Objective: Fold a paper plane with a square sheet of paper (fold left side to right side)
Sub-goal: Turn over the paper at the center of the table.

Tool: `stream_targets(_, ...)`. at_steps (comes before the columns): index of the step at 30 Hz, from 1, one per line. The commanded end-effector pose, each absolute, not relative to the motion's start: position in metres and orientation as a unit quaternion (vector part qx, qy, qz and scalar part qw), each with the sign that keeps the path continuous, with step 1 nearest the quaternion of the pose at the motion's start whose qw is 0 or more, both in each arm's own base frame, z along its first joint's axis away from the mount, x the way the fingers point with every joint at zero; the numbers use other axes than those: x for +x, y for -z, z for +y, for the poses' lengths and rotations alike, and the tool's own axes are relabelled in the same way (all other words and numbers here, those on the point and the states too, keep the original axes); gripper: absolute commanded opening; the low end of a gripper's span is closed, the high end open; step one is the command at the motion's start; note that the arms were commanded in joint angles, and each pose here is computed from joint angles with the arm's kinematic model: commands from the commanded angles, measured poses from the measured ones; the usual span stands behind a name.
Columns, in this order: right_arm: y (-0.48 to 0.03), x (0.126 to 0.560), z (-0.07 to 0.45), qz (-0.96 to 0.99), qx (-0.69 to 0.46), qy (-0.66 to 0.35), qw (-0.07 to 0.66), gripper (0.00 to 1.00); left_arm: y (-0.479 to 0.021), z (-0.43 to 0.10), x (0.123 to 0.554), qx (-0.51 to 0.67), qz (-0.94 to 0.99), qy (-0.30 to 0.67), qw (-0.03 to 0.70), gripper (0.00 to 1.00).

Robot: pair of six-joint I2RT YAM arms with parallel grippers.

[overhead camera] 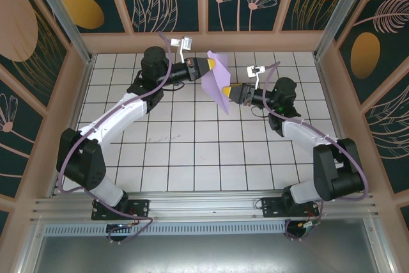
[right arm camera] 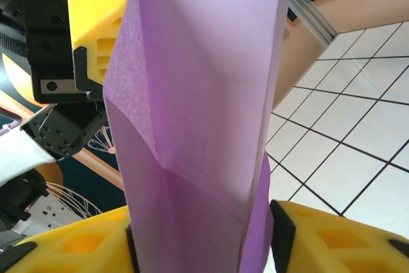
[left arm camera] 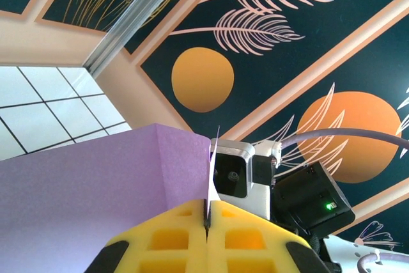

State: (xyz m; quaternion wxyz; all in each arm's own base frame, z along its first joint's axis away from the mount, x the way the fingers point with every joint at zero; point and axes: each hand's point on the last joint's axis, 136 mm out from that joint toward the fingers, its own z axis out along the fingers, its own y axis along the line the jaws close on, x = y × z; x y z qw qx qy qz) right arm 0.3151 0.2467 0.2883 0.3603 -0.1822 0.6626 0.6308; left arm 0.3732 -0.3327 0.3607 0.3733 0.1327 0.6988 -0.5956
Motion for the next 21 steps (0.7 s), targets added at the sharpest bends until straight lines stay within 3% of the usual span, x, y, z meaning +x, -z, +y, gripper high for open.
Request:
stream_targets(1,-0.313,0.310,0.244,0.640,-0.216,-0.624,0.392,0.43,-0.356,-0.337,0.373,0.137,0.697,0.598,0.372,0.01)
stream_targets(6,-0.309,0.310,0.243,0.654,-0.219,-0.609,0.393,0.26,-0.348,-0.335,0.376,0.132,0.709,0.584,0.373,0.08)
stream_targets(9,-0.307,0.311,0.241,0.666,-0.218,-0.591,0.398,0.18,-0.343,-0.330,0.379,0.127,0.725,0.558,0.384,0.24)
stream_targets(13,-0.298,0.317,0.235,0.702,-0.207,-0.546,0.408,0.14,-0.335,-0.307,0.390,0.105,0.765,0.476,0.422,0.55)
stream_targets(16,-0.285,0.328,0.226,0.757,-0.184,-0.469,0.416,0.11,-0.337,-0.279,0.390,0.079,0.781,0.411,0.463,0.62)
stream_targets(21,-0.256,0.340,0.210,0.862,-0.131,-0.259,0.416,0.06,-0.343,-0.231,0.374,0.026,0.777,0.347,0.525,0.70)
